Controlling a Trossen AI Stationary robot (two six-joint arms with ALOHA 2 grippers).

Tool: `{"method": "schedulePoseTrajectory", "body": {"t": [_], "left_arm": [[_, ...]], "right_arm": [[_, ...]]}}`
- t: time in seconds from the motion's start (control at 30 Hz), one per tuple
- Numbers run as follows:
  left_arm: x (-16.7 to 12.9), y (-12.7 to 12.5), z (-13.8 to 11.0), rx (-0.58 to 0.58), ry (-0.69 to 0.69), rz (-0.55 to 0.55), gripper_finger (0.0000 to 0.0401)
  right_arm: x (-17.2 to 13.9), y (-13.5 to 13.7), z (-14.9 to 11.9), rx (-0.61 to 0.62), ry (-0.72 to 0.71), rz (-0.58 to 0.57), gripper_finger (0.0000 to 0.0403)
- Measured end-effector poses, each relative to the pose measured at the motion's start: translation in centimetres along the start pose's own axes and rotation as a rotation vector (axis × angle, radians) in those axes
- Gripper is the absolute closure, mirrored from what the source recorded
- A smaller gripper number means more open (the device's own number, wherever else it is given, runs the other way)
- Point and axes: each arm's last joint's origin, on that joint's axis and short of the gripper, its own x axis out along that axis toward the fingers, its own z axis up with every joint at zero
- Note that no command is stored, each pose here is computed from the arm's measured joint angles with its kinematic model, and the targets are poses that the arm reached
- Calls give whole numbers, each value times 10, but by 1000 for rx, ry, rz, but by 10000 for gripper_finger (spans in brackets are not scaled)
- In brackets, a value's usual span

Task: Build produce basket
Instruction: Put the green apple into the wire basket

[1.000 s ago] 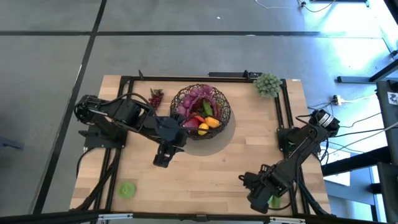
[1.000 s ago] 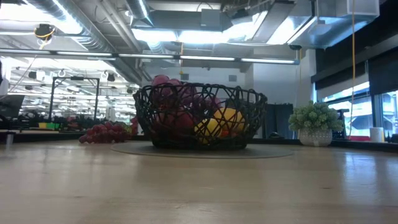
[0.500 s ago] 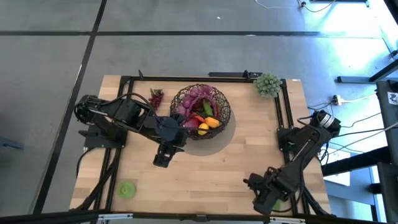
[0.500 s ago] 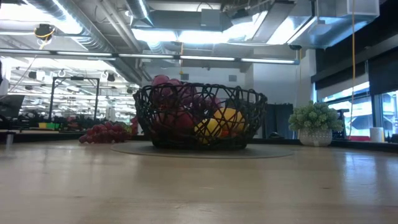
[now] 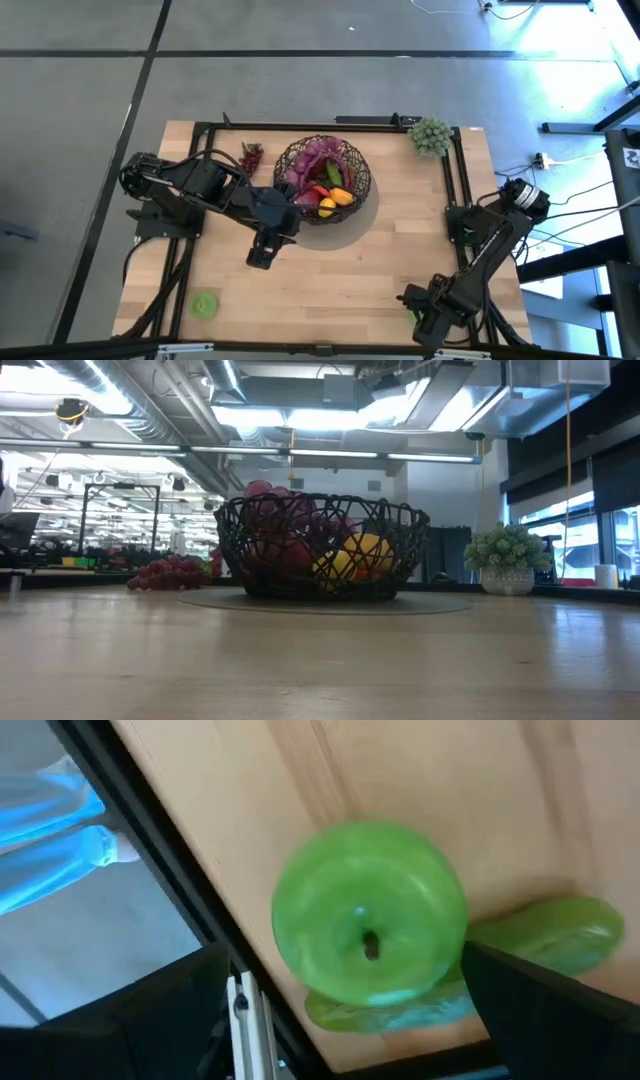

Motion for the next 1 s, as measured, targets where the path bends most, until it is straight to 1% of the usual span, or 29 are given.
{"method": "schedulePoseTrajectory", "body": {"t": [0.1, 0.23, 0.37, 0.57, 0.77, 1.0], "left_arm": [[0, 0, 0, 0, 0, 0, 291], [0, 0, 0, 0, -1, 0, 291], [0, 0, 0, 0, 0, 0, 291], [0, 0, 0, 0, -1, 0, 291], [0, 0, 0, 0, 0, 0, 291], [0, 0, 0, 0, 0, 0, 291]], "right_arm": [[6, 0, -1, -14, -4, 28, 8], [18, -5, -2, -18, -9, 24, 8], [28, -8, -2, -21, -15, 50, 8], [36, -11, -1, -24, -19, 78, 8], [43, -16, 0, -23, -44, 72, 8], [53, -22, 0, -26, -53, 92, 8]]}}
